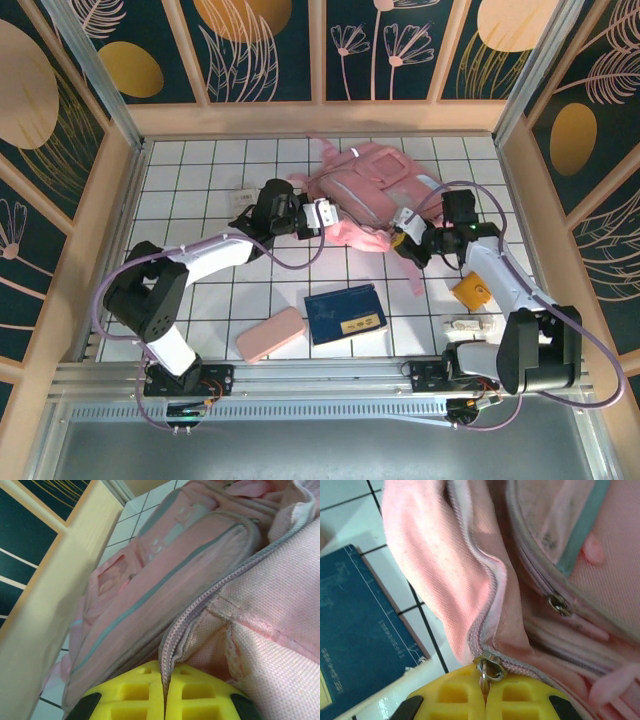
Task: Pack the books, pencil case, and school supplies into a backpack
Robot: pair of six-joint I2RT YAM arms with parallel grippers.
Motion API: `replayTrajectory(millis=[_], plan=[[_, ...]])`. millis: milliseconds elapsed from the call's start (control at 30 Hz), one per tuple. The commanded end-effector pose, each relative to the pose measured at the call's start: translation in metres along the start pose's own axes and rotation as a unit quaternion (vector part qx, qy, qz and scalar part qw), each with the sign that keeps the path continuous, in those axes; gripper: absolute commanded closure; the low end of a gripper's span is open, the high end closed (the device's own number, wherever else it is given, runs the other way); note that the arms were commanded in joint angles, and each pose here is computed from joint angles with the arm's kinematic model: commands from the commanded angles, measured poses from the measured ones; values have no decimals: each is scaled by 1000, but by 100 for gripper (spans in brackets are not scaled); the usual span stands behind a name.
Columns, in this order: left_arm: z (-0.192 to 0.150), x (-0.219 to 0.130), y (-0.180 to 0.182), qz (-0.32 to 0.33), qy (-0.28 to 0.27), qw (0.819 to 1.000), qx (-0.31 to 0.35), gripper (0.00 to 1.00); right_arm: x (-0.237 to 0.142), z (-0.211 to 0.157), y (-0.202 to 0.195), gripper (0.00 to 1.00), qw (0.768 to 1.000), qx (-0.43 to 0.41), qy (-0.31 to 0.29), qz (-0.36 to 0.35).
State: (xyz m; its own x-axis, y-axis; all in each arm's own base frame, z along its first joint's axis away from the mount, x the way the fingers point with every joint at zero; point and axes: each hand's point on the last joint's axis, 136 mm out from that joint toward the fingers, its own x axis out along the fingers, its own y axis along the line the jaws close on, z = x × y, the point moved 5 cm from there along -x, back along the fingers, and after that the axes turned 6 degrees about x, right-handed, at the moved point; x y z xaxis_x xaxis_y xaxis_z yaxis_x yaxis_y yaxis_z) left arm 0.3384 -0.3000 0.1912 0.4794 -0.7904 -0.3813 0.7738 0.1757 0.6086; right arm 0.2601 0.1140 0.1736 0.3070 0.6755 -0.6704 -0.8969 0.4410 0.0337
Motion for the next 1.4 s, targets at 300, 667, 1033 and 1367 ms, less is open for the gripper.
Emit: replayTrajectory(millis=[300,667,1033,1367], plan=[[12,18,3,10,-22,999,47,100,28,46,25,100,991,-14,-52,122],[3,-30,5,-18,36,994,-100,33,40,66,-10,51,950,294,-74,72],[52,-27,-77,-154,87,825,-537,40,-29,39,-27,44,879,454,-85,-118],[20,15,-106,-169,158,807,-544,41,15,-26,8,46,982,-137,132,-10]])
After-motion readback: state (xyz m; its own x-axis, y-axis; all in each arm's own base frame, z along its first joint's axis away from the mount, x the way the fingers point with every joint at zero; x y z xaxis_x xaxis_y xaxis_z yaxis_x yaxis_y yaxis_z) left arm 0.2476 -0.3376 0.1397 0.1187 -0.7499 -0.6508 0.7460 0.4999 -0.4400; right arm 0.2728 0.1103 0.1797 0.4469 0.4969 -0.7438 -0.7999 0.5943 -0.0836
